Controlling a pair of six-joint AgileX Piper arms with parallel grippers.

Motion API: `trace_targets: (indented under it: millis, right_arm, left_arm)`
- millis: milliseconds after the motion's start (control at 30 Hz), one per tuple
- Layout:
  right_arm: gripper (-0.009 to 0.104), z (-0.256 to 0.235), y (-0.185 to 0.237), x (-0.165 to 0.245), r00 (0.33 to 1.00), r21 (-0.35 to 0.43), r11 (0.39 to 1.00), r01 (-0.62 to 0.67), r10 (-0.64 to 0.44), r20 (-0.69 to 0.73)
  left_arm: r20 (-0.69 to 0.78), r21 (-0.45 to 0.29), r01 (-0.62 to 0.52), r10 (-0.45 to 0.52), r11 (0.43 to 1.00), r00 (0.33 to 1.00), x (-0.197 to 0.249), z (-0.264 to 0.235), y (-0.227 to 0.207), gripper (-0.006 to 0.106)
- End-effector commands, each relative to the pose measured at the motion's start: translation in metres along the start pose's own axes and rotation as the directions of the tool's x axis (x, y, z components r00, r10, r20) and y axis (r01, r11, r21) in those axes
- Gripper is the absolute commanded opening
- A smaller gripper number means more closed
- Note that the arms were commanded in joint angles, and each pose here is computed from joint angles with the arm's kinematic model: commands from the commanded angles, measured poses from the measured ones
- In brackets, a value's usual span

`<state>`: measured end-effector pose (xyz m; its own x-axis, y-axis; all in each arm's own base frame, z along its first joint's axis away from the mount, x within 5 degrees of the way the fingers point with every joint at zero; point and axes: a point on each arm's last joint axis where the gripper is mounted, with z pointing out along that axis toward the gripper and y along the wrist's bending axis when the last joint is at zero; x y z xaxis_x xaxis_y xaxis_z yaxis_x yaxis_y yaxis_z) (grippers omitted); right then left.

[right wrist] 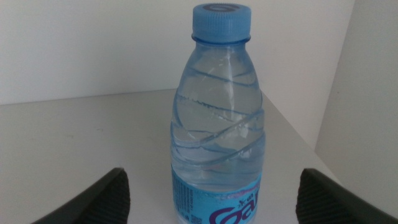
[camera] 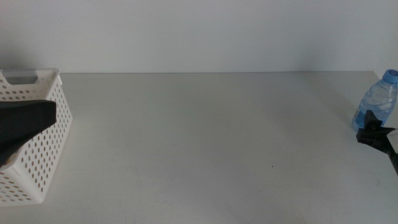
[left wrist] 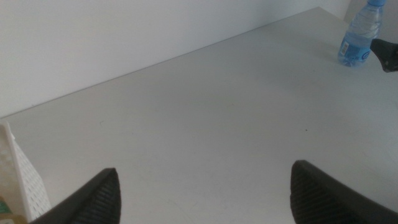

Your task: Use arms to grab the bottles and put them into the dustbin to the left of the table.

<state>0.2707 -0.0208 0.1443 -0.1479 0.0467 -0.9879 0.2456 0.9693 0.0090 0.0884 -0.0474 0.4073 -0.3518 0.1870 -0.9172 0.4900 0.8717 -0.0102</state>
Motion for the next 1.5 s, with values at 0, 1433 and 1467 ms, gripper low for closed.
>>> trace_targets:
  millis: [0,1433,1467]
  right_arm:
    - [0.094,0.007,-0.001,-0.027,0.978,0.020,1.000,-0.004,-0.001,0.210]
    - [0.079,0.113,0.013,-0.016,0.968,0.083,0.995,-0.050,0.027,0.250]
    - [0.070,0.114,0.013,-0.015,0.970,0.083,0.995,-0.049,0.028,0.243]
  left_arm:
    - [0.098,0.003,0.017,-0.018,1.000,0.995,-0.013,-0.004,-0.001,0.093]
    - [0.098,0.003,0.017,-0.018,1.000,0.995,-0.013,-0.004,-0.001,0.093]
    - [0.098,0.003,0.017,-0.018,1.000,0.995,-0.013,-0.004,-0.001,0.093]
